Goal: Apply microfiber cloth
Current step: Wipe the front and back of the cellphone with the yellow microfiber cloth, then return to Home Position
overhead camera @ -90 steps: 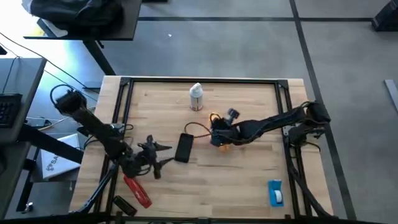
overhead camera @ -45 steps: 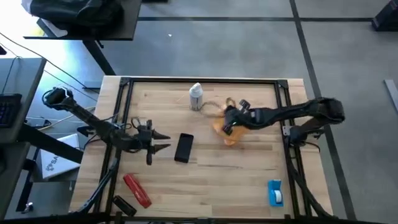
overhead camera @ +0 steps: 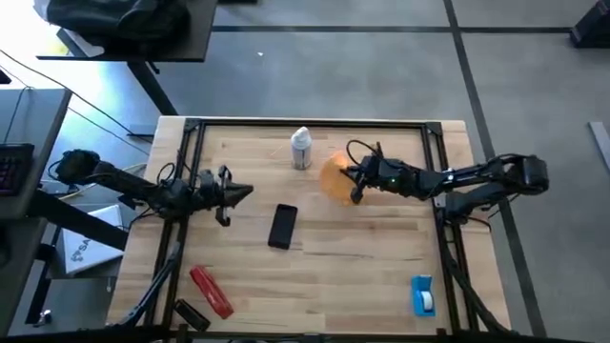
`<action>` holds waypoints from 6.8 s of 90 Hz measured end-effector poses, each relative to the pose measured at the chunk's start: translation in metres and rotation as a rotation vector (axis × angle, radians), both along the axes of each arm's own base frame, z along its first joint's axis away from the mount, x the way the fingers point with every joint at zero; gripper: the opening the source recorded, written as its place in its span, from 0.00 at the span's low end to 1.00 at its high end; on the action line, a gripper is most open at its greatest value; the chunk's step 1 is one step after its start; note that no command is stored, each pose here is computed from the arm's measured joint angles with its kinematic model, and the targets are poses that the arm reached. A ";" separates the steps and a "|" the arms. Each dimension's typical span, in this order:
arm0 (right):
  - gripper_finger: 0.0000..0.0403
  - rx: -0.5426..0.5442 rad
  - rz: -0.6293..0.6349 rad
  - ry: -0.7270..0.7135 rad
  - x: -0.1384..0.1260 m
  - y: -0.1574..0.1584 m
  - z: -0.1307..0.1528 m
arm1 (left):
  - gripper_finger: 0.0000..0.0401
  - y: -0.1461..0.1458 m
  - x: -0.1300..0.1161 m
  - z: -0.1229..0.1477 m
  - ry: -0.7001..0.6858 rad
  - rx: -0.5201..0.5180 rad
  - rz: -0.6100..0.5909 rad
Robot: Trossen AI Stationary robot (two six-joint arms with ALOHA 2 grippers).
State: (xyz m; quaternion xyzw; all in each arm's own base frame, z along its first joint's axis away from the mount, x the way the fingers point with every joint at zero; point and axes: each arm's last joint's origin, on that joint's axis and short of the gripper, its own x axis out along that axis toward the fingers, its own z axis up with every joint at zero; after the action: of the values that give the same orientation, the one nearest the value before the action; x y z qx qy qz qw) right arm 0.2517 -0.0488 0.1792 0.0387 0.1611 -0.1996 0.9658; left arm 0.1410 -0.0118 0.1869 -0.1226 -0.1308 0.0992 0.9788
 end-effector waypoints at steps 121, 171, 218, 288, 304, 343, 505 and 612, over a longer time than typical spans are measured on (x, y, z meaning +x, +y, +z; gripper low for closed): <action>0.68 0.229 0.185 -0.009 0.056 0.006 -0.040 | 0.00 0.059 -0.016 0.013 0.041 0.221 -0.120; 0.72 0.205 0.161 0.519 0.088 0.048 0.016 | 0.00 0.054 -0.032 0.025 -0.053 0.142 -0.325; 0.61 0.211 0.337 0.302 0.056 0.103 0.047 | 0.00 0.039 -0.054 0.034 -0.119 0.142 -0.461; 0.05 0.090 0.185 -0.351 -0.103 0.044 0.008 | 0.00 0.044 -0.053 -0.003 0.176 0.007 -0.176; 0.01 0.052 0.188 -0.434 -0.116 0.044 -0.006 | 0.00 0.037 -0.049 -0.009 0.170 -0.006 -0.081; 0.00 -0.009 0.340 -0.496 -0.117 0.047 0.001 | 0.00 0.018 -0.044 -0.013 0.181 0.088 -0.070; 0.00 -0.073 0.204 -0.360 -0.155 0.038 -0.010 | 0.00 0.016 -0.045 -0.011 0.238 0.155 -0.074; 0.00 -0.073 0.204 -0.361 -0.155 0.038 -0.010 | 0.00 0.016 -0.045 -0.011 0.239 0.156 -0.074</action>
State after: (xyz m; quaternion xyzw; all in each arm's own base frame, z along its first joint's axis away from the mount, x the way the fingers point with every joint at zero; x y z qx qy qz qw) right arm 0.0971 -0.0104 0.1690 0.0224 -0.0188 -0.0964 0.9949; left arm 0.0955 0.0046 0.1757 -0.0382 -0.0163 0.0663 0.9969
